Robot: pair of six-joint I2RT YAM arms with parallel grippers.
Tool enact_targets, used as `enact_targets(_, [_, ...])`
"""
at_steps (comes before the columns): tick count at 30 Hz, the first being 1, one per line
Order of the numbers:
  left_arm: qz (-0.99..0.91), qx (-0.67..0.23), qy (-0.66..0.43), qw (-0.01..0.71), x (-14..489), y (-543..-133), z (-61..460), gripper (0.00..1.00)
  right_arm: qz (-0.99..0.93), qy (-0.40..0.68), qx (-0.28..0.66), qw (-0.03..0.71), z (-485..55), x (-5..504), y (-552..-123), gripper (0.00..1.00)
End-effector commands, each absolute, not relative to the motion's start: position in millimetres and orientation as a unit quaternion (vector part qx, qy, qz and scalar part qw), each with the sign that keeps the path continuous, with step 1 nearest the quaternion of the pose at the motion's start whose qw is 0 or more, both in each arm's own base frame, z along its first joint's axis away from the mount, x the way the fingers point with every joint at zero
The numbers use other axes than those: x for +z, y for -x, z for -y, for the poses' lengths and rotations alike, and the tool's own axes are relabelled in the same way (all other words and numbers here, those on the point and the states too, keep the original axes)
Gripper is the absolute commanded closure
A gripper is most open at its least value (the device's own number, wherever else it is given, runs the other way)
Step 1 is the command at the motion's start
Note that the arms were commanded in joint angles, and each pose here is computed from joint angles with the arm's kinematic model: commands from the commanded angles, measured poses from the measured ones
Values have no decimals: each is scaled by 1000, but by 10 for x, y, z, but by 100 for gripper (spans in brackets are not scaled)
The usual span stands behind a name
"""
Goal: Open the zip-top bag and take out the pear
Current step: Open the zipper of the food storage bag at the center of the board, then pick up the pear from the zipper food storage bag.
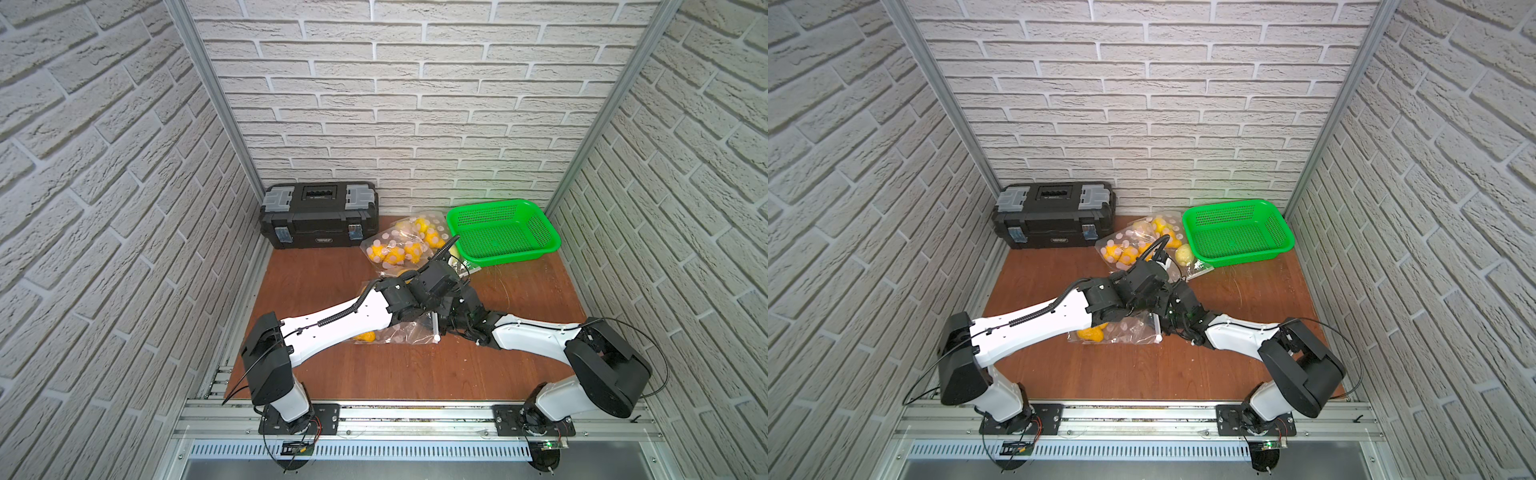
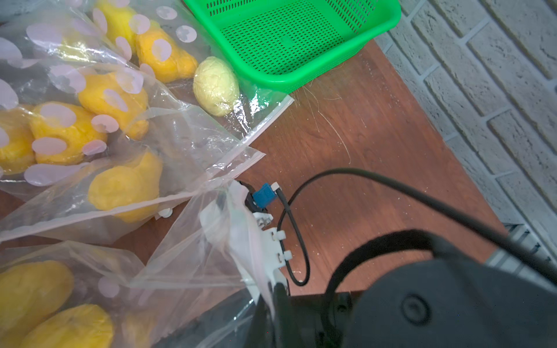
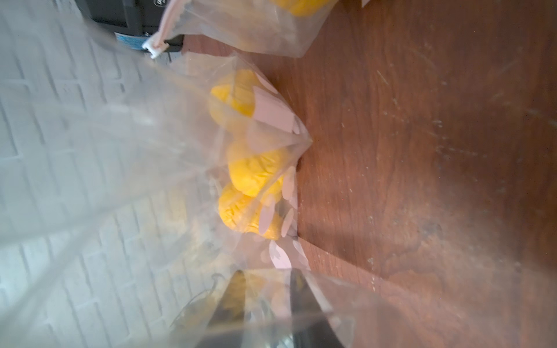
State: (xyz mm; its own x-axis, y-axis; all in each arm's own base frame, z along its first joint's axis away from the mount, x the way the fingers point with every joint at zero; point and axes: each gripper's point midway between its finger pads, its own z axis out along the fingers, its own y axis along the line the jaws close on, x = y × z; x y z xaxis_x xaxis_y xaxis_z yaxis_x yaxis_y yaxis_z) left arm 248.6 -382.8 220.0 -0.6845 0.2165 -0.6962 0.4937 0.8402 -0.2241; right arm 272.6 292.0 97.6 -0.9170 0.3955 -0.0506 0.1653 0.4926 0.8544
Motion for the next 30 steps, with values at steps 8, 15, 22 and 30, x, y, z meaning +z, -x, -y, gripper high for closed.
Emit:
enact_targets(8, [-898, -162, -115, 392, 2488, -2825, 2999, 61, -859, -99, 481, 146, -2848, 1003, -2706, 59])
enact_targets(15, [-938, -102, -34, 331, 2022, -2920, 2077, 73, -868, -30, 472, 155, -2897, 1025, -2697, 60])
enact_targets(22, [-963, -95, 10, 253, 1351, -2931, 1698, 95, -875, 13, 463, 142, -2928, 1061, -2625, 69])
enact_targets(30, [-974, -107, 20, 199, 779, -2987, 1727, 100, -872, -39, 481, 81, -2873, 1147, -2414, 61])
